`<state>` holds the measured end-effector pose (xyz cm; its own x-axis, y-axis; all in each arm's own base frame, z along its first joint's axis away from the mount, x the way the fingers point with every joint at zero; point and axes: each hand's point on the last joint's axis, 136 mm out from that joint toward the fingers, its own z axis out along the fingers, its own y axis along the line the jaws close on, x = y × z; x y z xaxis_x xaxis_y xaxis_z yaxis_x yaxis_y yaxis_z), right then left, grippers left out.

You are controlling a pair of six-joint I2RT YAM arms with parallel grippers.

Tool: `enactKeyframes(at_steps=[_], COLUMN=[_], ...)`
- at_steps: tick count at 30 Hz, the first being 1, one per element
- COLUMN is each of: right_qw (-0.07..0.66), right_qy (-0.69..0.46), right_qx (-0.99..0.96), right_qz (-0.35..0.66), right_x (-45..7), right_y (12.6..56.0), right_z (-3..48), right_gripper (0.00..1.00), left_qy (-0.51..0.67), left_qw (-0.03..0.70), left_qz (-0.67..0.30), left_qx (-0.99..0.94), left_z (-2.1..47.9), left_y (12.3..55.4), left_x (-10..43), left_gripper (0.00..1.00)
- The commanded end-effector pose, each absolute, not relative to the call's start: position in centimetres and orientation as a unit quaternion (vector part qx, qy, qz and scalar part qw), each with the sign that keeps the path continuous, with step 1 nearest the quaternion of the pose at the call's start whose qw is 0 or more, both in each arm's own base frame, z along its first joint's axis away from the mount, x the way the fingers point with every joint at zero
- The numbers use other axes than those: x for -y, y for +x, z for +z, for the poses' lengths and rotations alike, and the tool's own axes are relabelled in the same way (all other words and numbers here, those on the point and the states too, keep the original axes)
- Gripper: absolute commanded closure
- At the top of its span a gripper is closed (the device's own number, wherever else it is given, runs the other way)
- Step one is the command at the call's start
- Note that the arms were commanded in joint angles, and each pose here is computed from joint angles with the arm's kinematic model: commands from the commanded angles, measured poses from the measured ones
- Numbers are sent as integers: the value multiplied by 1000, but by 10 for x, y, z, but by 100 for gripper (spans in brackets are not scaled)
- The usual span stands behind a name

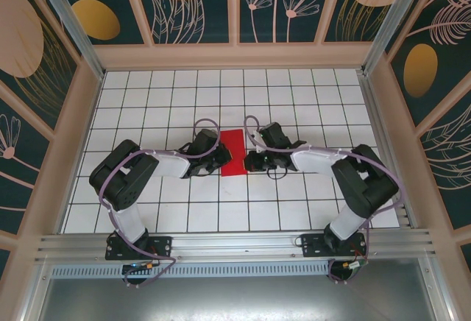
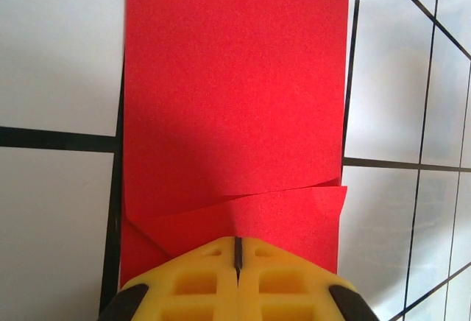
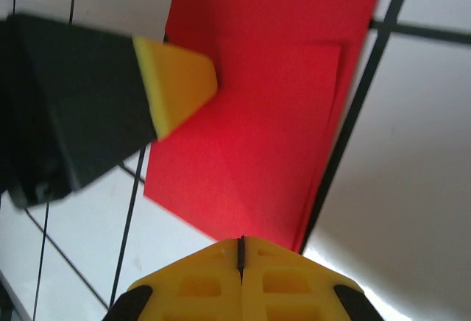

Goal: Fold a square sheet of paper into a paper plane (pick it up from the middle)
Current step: Fold the triangle a second time at the center of the table.

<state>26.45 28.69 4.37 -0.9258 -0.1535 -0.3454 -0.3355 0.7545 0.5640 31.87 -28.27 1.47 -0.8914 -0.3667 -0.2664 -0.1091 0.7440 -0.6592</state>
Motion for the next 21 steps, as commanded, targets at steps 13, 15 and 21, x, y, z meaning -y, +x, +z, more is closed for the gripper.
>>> enactKeyframes(at_steps=[13,15,21], right_qw=[83,77,81], right_qy=[-102,-99,-93], right_qx=[-959,-960,-954], right_qz=[253,249,273], right_x=[-267,-263,-268], right_y=[254,250,248], right_z=[-10,-13,-5], right_gripper=[100,100,100], left_qy=[-174,-168,-137], left_qw=[215,221,235], left_qz=[-252,-244,-206], left_qx=[-928,-929,-940], left_z=[5,5,8], left_y=[323,326,339], left_x=[243,235,218], left_gripper=[96,95,93])
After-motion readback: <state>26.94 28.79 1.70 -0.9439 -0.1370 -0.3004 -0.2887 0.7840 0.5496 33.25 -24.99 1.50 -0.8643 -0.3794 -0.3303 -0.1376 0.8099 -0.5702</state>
